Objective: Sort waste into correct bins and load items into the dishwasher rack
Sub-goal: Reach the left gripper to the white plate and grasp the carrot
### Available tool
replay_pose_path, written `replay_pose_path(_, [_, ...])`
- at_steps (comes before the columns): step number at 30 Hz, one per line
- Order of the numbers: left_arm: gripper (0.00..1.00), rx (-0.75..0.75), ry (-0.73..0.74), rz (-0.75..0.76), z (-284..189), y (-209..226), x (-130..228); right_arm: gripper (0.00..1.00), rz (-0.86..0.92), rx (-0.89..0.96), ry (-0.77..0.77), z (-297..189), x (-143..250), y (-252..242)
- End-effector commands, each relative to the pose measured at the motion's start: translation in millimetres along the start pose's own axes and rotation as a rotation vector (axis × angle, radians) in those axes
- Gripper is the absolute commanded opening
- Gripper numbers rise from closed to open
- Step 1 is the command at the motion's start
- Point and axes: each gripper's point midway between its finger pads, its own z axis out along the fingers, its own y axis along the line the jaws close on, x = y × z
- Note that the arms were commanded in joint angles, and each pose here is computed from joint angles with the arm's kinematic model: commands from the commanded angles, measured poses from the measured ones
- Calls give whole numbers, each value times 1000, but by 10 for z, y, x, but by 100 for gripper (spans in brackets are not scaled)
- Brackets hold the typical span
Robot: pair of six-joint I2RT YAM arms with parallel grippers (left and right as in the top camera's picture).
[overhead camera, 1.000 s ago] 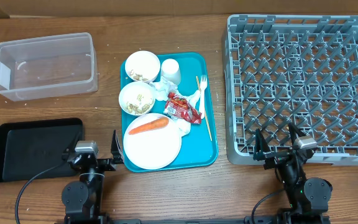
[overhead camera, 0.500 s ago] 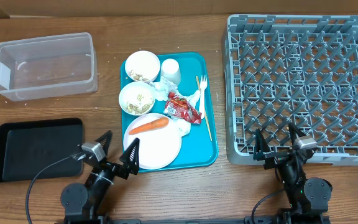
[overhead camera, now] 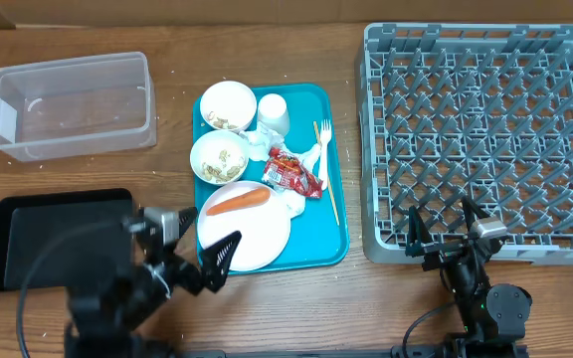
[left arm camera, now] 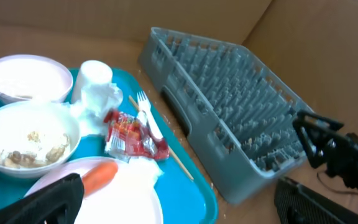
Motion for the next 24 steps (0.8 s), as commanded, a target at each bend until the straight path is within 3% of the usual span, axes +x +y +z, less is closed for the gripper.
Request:
replay_pose_path(1, [100,-62,165,61,130,114,-213,100,-9,-3,-5,1,14,5])
replay_pose_path(6, [100,-278,569,-43,328,432,-21,100,-9,-3,-5,1,14,5])
replay_pose_path(12, [100,-513,859,53,734,797,384,100,-9,-3,-5,1,14,5])
replay_pose_path(16, [100,-525,997,37,882,934,733,100,-9,-3,-5,1,14,5])
replay_pose_path(18, [100,-464,1078,15,990,951,966,100,-9,-3,-5,1,14,5])
replay_pose_path(24, [100,-357,1069,204,1315,1108,1038,100,-9,-3,-5,1,14,5])
